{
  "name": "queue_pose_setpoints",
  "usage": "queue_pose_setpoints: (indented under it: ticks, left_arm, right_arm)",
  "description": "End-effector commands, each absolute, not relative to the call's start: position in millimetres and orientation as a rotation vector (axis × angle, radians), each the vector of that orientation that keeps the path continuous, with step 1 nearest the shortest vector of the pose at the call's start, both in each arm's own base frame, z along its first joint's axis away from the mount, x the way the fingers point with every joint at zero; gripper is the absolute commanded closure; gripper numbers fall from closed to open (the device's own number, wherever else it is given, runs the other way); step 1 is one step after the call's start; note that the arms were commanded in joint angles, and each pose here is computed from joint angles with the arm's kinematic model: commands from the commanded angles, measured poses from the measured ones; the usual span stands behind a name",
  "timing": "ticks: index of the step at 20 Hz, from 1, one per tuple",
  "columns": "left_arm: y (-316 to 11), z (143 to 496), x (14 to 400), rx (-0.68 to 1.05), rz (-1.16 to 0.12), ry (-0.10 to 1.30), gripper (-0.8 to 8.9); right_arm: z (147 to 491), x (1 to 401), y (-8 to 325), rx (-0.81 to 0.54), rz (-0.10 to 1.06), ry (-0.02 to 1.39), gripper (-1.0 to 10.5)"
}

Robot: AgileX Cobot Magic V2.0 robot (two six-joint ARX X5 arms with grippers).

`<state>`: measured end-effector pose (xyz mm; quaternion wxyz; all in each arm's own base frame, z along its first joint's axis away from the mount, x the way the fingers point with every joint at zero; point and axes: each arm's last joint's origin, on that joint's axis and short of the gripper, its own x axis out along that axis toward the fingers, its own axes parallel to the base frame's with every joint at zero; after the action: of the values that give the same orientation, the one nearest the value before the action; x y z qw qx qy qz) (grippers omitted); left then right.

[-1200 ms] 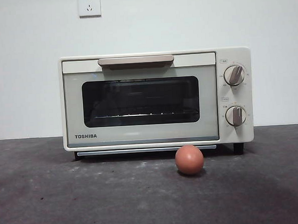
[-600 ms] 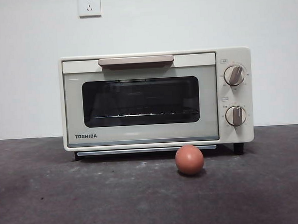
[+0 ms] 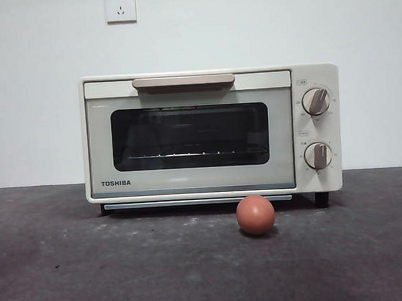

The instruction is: Eggoven

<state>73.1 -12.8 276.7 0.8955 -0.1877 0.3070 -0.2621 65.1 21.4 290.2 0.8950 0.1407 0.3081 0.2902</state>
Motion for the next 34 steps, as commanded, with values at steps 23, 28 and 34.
queue_pose_setpoints:
  ticks: [23,28,34]
  left_arm:
    - [-15.7,284.9,72.9,-0.345,-0.597,0.597,8.06]
    - [-17.9,285.3,74.2,-0.334,-0.627,0.600,8.06]
    - [-20.5,285.5,74.2,-0.322,-0.660,0.604,8.06]
  right_arm:
    - [240.6,193.2,136.6,0.281,0.548,0.884,5.9]
    - [222.8,217.0,172.1,0.185,0.461,0.931,5.9]
    - [203.4,246.3,200.9,0.118,0.396,0.994,5.9]
